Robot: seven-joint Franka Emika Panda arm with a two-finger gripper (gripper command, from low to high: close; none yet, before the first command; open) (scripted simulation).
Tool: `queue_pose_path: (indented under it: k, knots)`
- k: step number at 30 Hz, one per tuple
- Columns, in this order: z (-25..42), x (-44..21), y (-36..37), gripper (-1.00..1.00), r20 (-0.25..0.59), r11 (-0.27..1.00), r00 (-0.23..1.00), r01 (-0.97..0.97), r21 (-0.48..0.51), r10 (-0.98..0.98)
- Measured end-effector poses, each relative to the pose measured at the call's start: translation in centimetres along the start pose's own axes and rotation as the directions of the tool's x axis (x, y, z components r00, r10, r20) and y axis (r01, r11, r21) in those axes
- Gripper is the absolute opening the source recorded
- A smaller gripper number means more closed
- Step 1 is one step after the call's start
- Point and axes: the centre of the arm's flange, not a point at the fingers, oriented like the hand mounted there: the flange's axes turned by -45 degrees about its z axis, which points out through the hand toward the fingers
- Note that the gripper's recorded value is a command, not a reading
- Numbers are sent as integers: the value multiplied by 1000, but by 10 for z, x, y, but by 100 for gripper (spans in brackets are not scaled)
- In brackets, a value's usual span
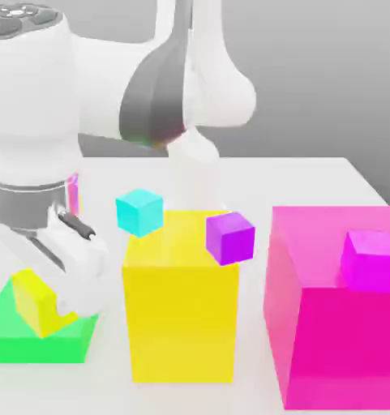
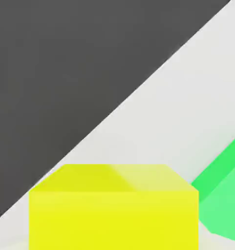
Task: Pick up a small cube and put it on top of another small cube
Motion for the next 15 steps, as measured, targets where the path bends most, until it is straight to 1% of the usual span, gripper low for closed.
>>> queue_pose_path:
  k: [5, 11, 13, 15]
  knots:
    - [-52, -62, -20, -100, -3, 999, 1000, 22, 26, -22]
    - [-105, -150, -36, -100, 10, 992, 996, 86, 92, -88]
    - [-96, -164, -39, -100, 15, 990, 995, 99, 105, -101]
    - [-70, -168, -42, -100, 17, 989, 994, 101, 108, -104]
